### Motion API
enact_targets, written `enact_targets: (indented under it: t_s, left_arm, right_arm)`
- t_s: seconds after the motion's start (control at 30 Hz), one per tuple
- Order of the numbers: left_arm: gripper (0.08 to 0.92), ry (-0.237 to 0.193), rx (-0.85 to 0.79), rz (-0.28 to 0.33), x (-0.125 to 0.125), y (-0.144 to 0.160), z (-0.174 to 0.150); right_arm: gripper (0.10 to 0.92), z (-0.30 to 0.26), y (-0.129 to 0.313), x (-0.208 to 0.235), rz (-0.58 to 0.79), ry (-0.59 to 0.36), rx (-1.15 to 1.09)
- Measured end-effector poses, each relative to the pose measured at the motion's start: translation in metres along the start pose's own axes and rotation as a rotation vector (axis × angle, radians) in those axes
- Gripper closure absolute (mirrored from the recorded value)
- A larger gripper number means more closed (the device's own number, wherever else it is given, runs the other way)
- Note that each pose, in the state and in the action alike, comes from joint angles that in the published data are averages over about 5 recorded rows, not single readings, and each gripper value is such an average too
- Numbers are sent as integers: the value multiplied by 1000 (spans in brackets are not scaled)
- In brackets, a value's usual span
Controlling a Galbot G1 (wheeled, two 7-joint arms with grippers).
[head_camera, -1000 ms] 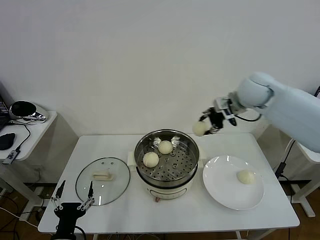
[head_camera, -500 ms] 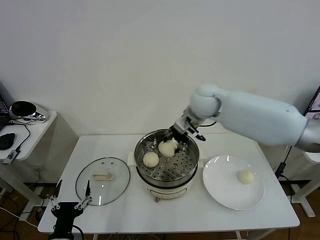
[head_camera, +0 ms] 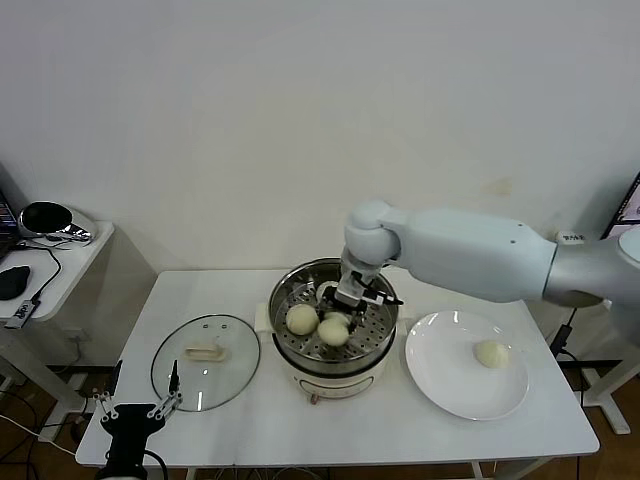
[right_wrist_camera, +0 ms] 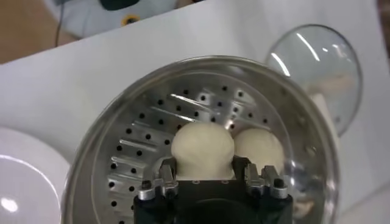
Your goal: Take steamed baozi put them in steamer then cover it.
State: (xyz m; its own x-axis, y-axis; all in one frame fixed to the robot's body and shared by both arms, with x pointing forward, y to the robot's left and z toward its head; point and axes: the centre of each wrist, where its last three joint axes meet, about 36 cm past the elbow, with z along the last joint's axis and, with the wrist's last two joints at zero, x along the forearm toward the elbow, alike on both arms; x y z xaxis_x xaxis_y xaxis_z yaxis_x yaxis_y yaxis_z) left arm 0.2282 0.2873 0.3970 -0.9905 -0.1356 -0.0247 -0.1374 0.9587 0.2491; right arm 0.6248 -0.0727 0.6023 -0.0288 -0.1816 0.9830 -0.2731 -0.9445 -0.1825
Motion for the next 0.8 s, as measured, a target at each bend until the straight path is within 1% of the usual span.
enact_targets:
  t_s: [0.13,0.23,0.3,0.47,0.57,0.7,0.8]
  left_arm:
    - [177,-1,1,-1,0,0,0]
    - [177,-1,2,-1,0,0,0]
    - [177,0,2,-1,0,0,0]
    - [177,-1,3,-1,0,-1,0]
    - [177,-4,3,0,-1,-1,-1]
    - [177,-9,4,2,-1,-1,-3]
    - [177,-12,4,4,-1,-1,-4]
  right_arm:
    - [437,-3,-1,-6,-14,-12,42]
    - [421,-6,-1,-9,-19,-22,64]
    - [383,-7,-2,-10,-20,-27,77]
    - [247,-8,-2,-1,-11,-23,96]
    - [207,-6,-1,11,-1,-11,97]
    - [200,0,5,33,13,17,70]
    - [200,6,17,51,27,42,10]
